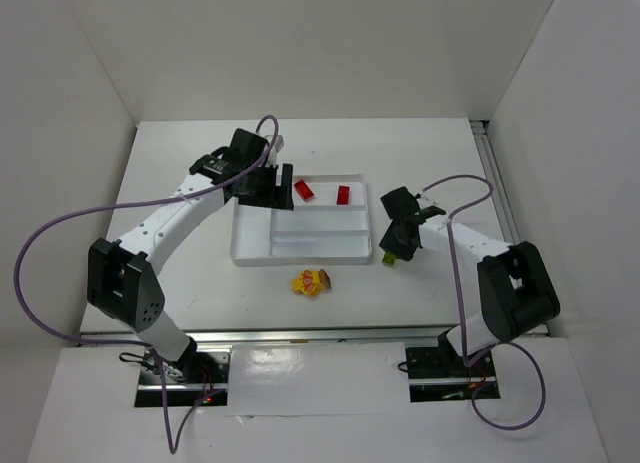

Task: Sort the legos into containers by color

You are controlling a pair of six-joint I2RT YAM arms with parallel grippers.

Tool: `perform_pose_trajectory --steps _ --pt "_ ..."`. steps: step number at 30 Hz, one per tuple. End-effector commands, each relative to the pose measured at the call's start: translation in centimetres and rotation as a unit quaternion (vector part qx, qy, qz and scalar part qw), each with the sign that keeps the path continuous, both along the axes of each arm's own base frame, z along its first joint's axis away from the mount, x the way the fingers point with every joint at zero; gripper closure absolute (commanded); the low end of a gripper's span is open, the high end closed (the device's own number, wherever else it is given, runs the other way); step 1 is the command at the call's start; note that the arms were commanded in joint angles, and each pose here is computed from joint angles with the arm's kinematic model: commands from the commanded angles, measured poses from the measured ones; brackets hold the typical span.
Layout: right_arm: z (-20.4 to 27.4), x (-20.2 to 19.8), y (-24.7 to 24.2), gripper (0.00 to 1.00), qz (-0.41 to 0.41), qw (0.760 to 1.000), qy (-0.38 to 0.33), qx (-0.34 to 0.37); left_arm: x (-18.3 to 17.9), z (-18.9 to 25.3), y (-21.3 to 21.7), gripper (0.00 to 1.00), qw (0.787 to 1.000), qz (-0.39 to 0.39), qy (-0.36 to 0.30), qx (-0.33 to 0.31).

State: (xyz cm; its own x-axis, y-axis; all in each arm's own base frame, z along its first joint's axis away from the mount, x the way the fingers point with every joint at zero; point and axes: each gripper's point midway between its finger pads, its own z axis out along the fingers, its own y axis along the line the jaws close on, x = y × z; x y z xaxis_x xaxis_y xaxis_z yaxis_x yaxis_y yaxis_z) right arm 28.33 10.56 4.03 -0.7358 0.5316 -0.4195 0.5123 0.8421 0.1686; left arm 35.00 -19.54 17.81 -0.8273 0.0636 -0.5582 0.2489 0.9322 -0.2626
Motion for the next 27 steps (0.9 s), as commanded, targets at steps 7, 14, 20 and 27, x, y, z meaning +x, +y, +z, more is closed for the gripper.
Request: perform_pose_trajectory --steps 7,14,20,27 --pt "1.3 1.9 -0.4 0.64 0.023 0.999 -0.015 -0.031 0.2 1.1 -0.9 0.13 1.0 -0.016 -0.01 -0.016" --pt "7.4 3.5 1.3 0.79 0.094 0.993 -0.076 -0.004 0.1 3.6 -2.7 0.13 0.996 -0.057 -0.027 -0.061" --pt "21.4 3.7 7.6 0.76 0.335 0.879 -0.282 0.192 -1.9 8.6 -6.9 0.17 0.962 -0.215 -0.071 -0.156" --pt "30.1 -0.9 11.6 0.76 0.486 0.719 -0.343 0.361 -6.0 17.7 -9.2 0.0 0.837 -0.386 -0.113 -0.371"
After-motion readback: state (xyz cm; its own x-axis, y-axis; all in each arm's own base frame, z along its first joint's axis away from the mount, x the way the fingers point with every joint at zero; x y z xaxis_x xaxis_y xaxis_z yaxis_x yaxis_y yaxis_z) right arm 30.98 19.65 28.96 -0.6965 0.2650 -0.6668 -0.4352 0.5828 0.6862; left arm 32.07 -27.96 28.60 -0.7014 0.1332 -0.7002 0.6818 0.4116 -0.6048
